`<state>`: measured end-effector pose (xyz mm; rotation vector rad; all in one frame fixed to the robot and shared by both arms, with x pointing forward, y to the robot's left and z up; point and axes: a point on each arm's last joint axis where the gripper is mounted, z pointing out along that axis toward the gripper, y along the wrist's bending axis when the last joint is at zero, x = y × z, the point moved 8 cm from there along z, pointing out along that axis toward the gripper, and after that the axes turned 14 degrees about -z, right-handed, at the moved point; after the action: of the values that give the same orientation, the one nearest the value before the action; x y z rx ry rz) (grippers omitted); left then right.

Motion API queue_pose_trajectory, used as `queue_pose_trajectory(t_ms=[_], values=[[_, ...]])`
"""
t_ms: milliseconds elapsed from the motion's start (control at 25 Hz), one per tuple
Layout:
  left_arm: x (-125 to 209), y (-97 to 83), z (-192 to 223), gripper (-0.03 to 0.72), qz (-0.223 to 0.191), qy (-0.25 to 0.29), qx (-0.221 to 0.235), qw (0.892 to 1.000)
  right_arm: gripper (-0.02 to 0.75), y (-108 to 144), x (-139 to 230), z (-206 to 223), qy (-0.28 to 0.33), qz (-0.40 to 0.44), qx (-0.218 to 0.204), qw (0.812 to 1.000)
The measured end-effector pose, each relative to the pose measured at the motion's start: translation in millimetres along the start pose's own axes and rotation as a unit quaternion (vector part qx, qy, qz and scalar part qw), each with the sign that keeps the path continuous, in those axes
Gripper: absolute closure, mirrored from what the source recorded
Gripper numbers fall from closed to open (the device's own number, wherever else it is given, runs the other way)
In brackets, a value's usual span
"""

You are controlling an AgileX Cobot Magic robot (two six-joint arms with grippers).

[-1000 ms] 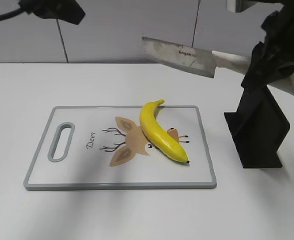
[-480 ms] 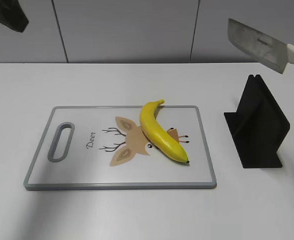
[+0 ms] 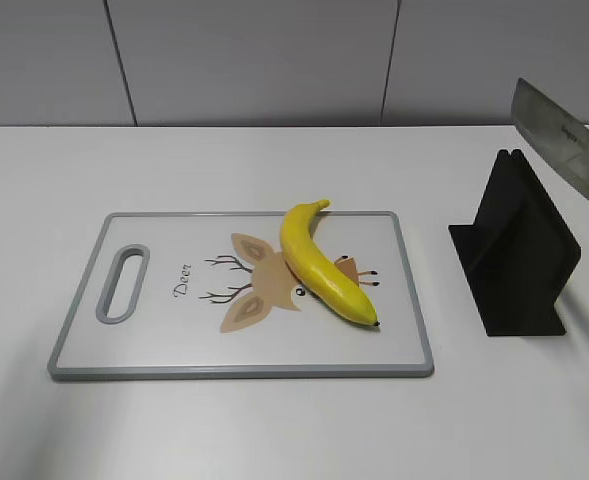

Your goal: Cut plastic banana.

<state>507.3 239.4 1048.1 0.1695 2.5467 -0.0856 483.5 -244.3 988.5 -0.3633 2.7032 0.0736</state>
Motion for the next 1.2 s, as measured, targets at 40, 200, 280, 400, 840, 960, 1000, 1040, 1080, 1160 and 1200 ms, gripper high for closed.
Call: queue_pose_trajectory(t_ms=[40,200,280,400,840,960,1000,1040,1080,1160,1200], values=[[6,1.9,-3,0.152,-0.004,-0.006,-0.003,1.0,0.561,0,0,2,-0.004,0.004,0.0,1.0],[35,7.0,-11,0.152,-0.013,-0.016,-0.006,1.0,0.561,0,3,11,-0.012,0.013,0.002,1.0],[48,8.6,-13,0.154,-0.016,-0.02,-0.006,1.0,0.561,0,2,16,-0.009,0.016,0.002,1.0],[62,10.3,-17,0.153,-0.024,-0.029,-0.004,0.999,0.561,-1,-2,26,-0.005,0.017,0.002,1.0],[79,12.1,-18,0.153,-0.037,-0.03,-0.004,0.999,0.561,0,11,56,0.031,0.02,0.001,0.999],[79,12.1,-18,0.153,-0.037,-0.03,-0.004,0.999,0.561,0,17,66,0.044,0.021,0.001,0.999],[79,12.1,-18,0.153,-0.037,-0.03,-0.004,0.999,0.561,0,15,68,0.041,0.022,0.001,0.999],[79,12.2,-18,0.153,-0.037,-0.03,-0.004,0.999,0.561,-1,13,70,0.035,0.022,0.002,0.999],[79,12.3,-18,0.153,-0.036,-0.03,-0.005,0.999,0.561,-1,12,72,0.034,0.022,0.002,0.999],[79,12.5,-18,0.153,-0.036,-0.03,-0.005,0.999,0.561,-1,11,77,0.035,0.023,0.002,0.999],[79,12.5,-18,0.153,-0.036,-0.03,-0.005,0.999,0.561,-1,11,78,0.038,0.023,0.002,0.999]])
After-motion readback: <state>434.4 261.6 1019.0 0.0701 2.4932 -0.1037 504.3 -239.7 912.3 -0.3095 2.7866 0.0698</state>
